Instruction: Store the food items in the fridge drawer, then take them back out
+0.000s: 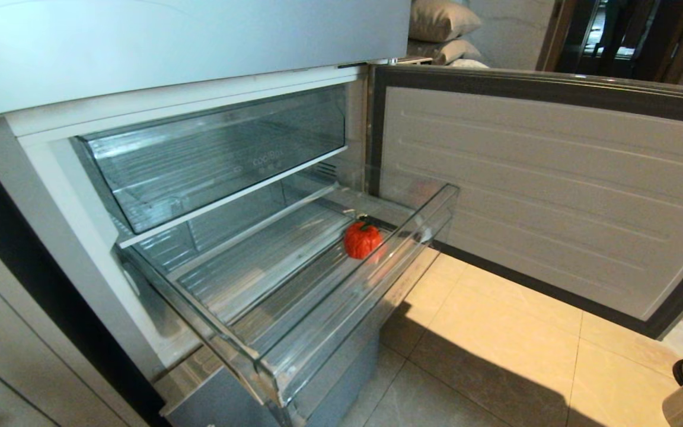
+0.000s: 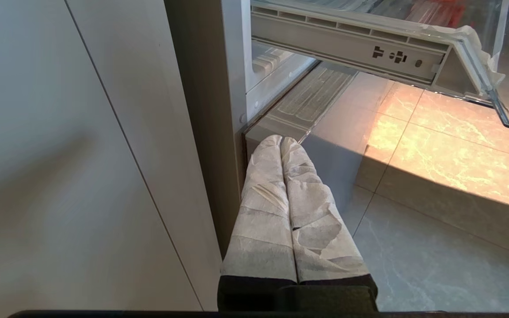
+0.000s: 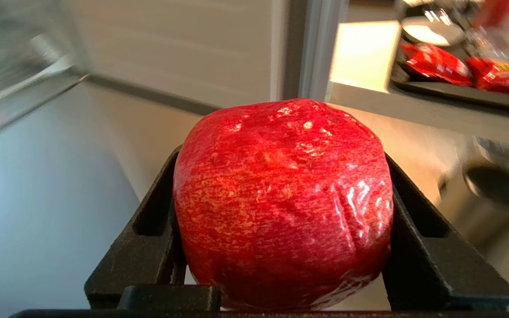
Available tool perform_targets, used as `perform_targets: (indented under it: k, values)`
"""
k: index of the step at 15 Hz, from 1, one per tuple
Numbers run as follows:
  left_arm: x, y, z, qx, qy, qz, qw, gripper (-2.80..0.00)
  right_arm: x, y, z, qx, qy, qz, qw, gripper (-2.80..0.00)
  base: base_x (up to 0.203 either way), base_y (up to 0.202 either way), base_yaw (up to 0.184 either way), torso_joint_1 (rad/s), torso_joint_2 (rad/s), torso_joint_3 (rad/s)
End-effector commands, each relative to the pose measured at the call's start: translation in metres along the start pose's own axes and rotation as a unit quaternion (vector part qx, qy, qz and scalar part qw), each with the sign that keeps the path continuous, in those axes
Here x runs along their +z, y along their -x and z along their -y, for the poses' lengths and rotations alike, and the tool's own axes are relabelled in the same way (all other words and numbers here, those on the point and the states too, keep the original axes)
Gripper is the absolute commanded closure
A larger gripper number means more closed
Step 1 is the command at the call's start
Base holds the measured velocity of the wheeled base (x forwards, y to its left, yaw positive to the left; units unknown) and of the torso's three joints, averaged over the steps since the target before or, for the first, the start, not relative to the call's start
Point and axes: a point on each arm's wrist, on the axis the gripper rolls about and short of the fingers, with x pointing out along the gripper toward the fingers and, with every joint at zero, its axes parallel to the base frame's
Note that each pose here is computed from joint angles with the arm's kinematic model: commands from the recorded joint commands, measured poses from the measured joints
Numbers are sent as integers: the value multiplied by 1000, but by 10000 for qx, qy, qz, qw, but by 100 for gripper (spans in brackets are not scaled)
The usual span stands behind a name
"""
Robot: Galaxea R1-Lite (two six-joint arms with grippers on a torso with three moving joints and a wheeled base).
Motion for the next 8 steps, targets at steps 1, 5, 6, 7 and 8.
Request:
perform_targets:
  k: [1, 5, 6, 7, 8]
  values:
    - [0, 0, 0, 0, -2, 0, 10000, 0, 34, -32, -9, -288, -236, -454, 9983, 0, 0, 0, 0, 0, 0, 0]
    - [0, 0, 0, 0, -2, 0, 10000, 0, 83, -79, -7, -1476, -766, -398, 9853, 0, 0, 0, 0, 0, 0, 0]
    - [0, 0, 0, 0, -2, -8, 10000, 0, 92, -93, 1, -1927, -839, -285, 9772, 0, 0, 0, 0, 0, 0, 0]
    - [0, 0, 0, 0, -2, 0, 10000, 0, 102, -106, 13, -2379, -901, -112, 9670, 0, 0, 0, 0, 0, 0, 0]
    - [0, 0, 0, 0, -2, -7, 10000, 0, 112, -115, 28, -2759, -944, 67, 9565, 0, 0, 0, 0, 0, 0, 0]
